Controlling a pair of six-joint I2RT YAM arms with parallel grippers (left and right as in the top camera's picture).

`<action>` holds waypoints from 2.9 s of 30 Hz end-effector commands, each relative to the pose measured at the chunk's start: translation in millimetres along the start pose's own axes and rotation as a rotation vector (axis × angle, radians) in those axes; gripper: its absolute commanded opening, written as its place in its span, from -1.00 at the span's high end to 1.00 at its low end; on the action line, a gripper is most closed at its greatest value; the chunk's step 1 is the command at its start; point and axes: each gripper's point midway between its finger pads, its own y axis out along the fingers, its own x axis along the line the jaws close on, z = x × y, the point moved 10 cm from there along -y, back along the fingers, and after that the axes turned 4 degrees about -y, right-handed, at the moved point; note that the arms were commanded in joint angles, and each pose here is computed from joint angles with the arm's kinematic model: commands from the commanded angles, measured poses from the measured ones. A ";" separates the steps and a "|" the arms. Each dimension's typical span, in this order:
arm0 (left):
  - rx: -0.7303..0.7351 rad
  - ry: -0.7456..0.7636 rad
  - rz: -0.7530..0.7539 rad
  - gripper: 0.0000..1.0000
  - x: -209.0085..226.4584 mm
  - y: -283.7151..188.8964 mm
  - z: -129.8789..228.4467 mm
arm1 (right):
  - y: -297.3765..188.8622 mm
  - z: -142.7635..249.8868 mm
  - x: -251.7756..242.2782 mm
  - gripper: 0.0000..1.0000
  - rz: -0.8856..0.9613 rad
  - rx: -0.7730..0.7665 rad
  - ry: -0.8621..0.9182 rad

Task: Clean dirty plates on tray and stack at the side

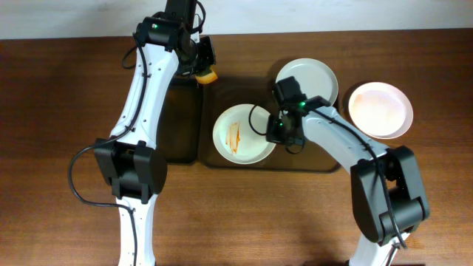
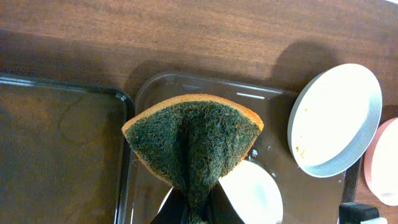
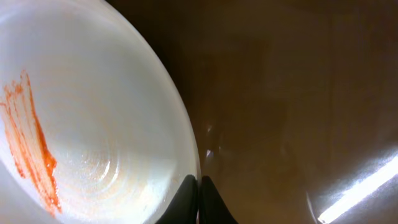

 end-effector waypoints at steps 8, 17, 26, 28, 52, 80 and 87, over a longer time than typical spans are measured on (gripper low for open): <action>0.127 0.069 -0.052 1.00 1.6 22.9 23.5 | 4.4 -14.8 -8.3 -0.09 -0.026 -0.028 -0.031; 0.342 0.202 -0.096 1.00 -13.6 81.5 88.4 | 21.6 -22.5 -10.4 -0.09 -0.097 -0.029 -0.126; 0.466 0.204 -0.123 1.00 0.8 119.5 130.0 | 41.2 -23.2 -14.3 0.92 -0.207 0.030 -0.106; 0.457 0.203 -0.123 1.00 2.4 132.9 139.1 | 41.2 -23.0 -14.0 0.92 -0.211 0.032 -0.106; 0.220 -0.019 -0.284 1.00 18.1 155.9 127.1 | 41.3 -22.9 -14.9 0.43 -0.200 0.031 -0.104; 0.300 0.026 -0.052 1.00 24.4 106.7 85.0 | 46.9 -32.1 5.1 0.91 -0.272 -0.062 -0.156; 0.264 0.053 -0.103 1.00 28.2 98.5 83.2 | 57.6 -28.6 6.7 0.92 -0.287 -0.029 -0.113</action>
